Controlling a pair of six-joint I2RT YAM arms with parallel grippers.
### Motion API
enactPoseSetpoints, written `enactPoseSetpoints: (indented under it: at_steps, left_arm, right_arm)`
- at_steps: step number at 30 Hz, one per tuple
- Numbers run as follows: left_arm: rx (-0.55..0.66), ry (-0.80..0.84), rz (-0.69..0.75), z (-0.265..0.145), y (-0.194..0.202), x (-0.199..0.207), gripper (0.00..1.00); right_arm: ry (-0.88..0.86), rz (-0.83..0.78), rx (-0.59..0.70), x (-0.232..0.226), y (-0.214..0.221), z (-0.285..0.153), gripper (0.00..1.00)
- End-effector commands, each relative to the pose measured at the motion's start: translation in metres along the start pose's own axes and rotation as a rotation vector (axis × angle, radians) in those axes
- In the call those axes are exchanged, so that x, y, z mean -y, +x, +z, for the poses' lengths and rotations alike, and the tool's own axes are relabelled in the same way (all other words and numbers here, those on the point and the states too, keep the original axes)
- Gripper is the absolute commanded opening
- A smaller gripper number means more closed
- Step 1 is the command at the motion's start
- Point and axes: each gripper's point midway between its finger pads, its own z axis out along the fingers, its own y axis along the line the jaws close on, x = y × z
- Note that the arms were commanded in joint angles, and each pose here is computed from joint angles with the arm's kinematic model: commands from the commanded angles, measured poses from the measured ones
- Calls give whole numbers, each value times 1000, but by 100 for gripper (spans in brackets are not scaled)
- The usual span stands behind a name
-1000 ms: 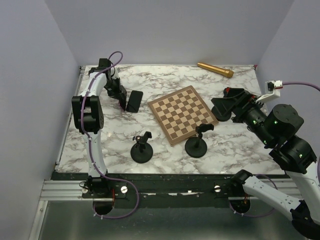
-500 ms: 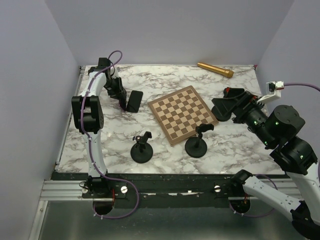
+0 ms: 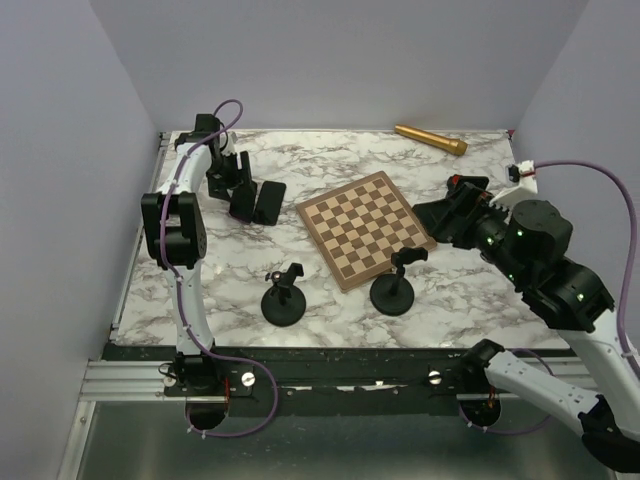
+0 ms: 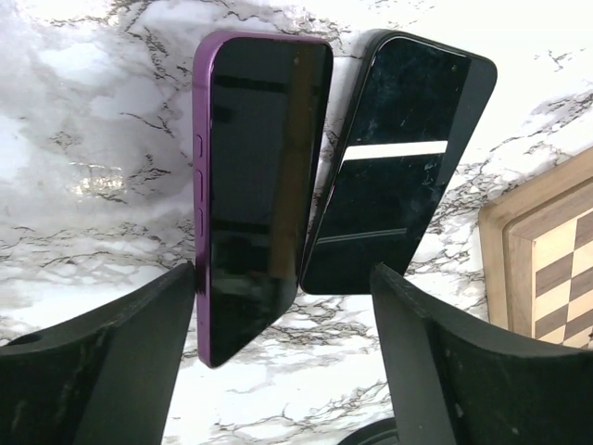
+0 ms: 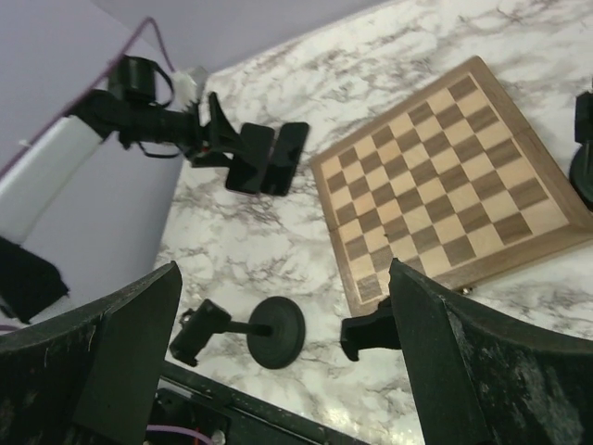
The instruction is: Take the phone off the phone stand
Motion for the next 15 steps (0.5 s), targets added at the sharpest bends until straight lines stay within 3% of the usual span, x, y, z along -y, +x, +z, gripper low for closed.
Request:
enactPoseSetpoints:
  at_steps: [1, 5, 10, 15]
  left_arm:
    - [80, -26, 8, -31, -14, 3, 86]
    - [101, -40, 4, -40, -16, 3, 98]
    - [131, -55, -6, -53, -18, 6, 99]
    - [219, 20, 27, -88, -18, 39, 99]
  right_arm:
    - [198, -58, -114, 39, 32, 20, 100]
    - [280, -82, -149, 52, 40, 31, 100]
    - [334, -99, -138, 61, 38, 33, 100]
    - [459, -151, -100, 79, 25, 29, 100]
